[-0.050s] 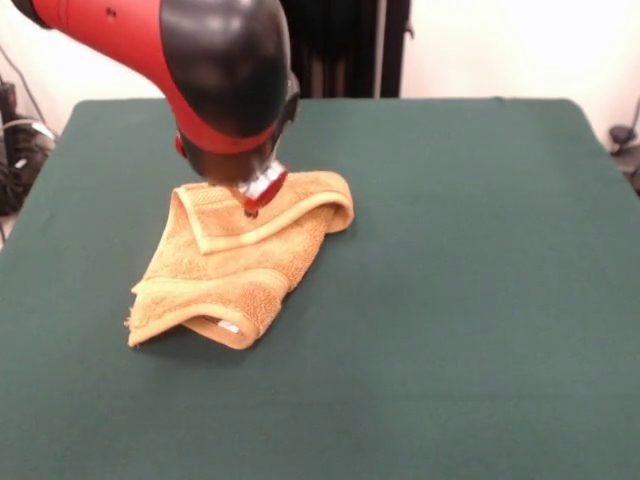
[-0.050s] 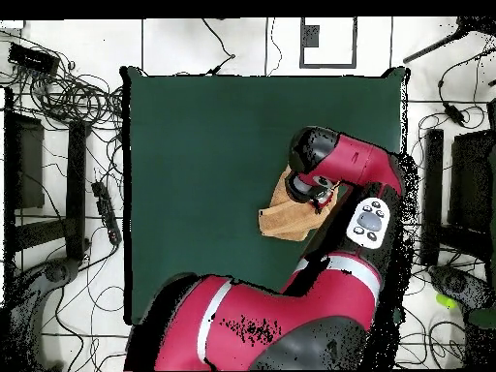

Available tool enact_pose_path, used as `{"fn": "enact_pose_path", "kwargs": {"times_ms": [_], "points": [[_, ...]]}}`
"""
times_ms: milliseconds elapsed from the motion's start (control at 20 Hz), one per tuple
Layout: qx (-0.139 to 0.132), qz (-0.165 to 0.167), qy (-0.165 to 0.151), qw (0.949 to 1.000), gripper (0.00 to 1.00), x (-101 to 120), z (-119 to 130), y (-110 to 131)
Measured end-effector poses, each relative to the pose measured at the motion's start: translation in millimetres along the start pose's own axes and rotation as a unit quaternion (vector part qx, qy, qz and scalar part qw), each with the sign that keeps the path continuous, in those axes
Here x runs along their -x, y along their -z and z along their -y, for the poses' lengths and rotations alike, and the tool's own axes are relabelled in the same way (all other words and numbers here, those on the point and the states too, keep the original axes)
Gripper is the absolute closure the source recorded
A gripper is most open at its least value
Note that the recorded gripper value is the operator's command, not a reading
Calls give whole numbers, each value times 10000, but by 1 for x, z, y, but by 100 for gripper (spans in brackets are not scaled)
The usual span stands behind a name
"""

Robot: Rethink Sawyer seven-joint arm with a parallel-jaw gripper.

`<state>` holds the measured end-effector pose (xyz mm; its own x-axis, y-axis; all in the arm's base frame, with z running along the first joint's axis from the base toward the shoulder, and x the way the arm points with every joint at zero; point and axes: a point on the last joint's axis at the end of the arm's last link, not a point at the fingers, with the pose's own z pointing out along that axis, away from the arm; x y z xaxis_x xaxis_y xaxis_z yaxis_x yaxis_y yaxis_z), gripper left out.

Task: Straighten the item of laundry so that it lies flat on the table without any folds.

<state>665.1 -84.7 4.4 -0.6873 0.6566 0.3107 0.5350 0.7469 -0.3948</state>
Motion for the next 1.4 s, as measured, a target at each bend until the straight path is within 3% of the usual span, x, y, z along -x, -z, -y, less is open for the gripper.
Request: {"fn": "enact_pose_path", "kwargs": {"times_ms": [500,950,1400], "points": [[304,87,-177,9993,0,-8,10,33],[570,356,-204,9975,0,-3,-3,35],[845,357,-188,9956,0,-6,-22,39]]}}
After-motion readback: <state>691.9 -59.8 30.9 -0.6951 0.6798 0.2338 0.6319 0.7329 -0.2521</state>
